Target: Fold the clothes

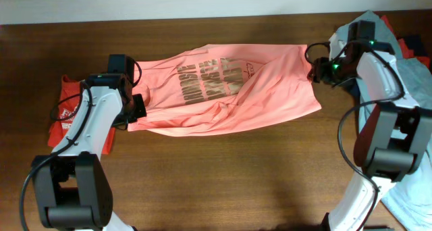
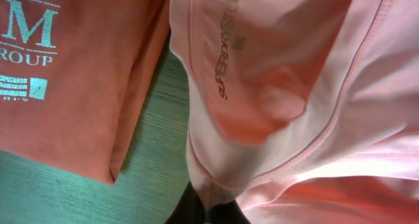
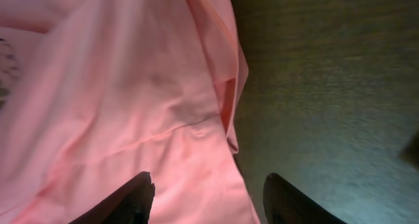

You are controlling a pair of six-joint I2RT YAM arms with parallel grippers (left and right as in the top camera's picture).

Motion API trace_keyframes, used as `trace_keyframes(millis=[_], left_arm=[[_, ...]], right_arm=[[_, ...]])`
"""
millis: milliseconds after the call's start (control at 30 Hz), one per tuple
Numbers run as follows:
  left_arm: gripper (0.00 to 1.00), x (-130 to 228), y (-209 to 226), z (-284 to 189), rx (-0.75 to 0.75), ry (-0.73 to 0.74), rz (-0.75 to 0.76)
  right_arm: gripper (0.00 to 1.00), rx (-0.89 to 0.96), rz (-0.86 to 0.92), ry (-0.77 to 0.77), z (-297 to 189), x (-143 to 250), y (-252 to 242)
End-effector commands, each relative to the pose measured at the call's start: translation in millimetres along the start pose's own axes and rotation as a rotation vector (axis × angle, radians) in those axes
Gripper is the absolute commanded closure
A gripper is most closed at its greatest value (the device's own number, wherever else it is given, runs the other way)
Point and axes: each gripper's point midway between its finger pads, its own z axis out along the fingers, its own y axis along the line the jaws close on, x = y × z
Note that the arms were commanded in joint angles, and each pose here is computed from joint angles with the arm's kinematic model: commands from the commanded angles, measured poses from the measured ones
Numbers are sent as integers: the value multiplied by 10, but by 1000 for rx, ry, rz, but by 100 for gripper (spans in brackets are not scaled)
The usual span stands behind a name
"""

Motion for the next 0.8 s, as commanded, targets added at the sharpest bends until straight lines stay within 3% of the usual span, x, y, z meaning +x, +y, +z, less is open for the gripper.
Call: trace_keyframes(millis=[0, 300, 600, 767], left_arm=[[99, -62, 18, -73, 7, -24, -24], [99, -62, 18, -73, 7, -24, -24], [99, -62, 18, -73, 7, -24, -24], [98, -62, 18, -73, 7, -24, -24]], right_arm=[[41, -17, -15, 44, 210, 97, 11], [42, -29, -29, 107, 512, 224, 88], [61, -34, -47, 120, 541, 252, 175], [60, -33, -43, 127, 506, 269, 174]])
